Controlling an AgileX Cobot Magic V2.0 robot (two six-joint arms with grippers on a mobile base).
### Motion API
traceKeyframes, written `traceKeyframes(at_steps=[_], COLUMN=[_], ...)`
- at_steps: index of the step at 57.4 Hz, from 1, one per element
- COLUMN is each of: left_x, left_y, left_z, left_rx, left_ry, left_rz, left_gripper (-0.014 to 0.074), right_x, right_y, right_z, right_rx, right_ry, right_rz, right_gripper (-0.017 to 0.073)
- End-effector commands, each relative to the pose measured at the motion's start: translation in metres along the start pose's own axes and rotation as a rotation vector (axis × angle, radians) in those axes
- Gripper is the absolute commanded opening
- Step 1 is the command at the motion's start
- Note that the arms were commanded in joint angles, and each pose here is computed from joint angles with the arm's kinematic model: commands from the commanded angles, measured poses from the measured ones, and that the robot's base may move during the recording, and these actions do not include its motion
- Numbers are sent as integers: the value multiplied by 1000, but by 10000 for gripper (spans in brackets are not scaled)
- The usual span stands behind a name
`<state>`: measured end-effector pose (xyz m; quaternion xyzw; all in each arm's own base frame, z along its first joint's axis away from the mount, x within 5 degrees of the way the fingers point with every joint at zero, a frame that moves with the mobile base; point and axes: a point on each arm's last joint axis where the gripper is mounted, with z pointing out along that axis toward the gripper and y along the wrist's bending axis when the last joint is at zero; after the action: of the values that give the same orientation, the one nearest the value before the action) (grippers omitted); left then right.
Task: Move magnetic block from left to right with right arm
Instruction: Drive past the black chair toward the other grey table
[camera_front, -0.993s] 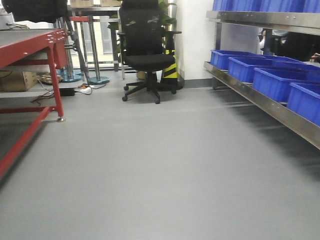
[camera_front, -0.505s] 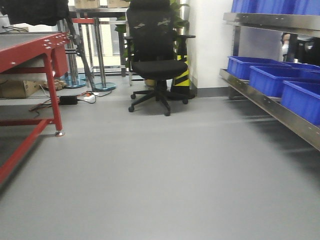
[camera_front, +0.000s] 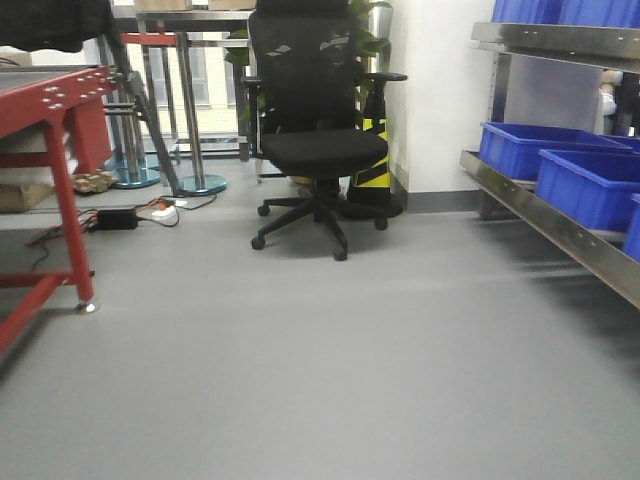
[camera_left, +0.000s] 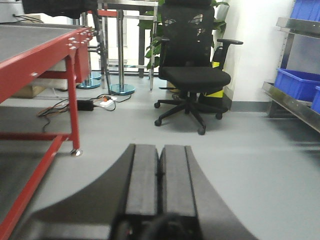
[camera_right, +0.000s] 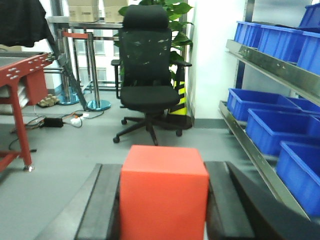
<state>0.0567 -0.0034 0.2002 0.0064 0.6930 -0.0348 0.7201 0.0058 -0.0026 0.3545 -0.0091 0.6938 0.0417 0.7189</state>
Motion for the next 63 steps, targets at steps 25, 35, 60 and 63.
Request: traceKeyframes(at_steps=[25,35,60,63], left_x=[-6,-6,-6,-6], left_y=[1,1,1,1], left_z=[-1,-1,-1,-1], left_rx=[-6,-6,-6,-6], left_ry=[-87,-87,-87,-87], left_rz=[-10,-10,-10,-10], left_gripper=[-126,-126,-126,-126], right_x=[-15,-15,-15,-15], right_y=[1,1,1,1], right_z=[0,0,0,0], right_rx=[-3,-3,-3,-4], right_ry=[-96,-96,-96,-97], right_rz=[-13,-13,-13,-13], right_gripper=[215,215,215,215])
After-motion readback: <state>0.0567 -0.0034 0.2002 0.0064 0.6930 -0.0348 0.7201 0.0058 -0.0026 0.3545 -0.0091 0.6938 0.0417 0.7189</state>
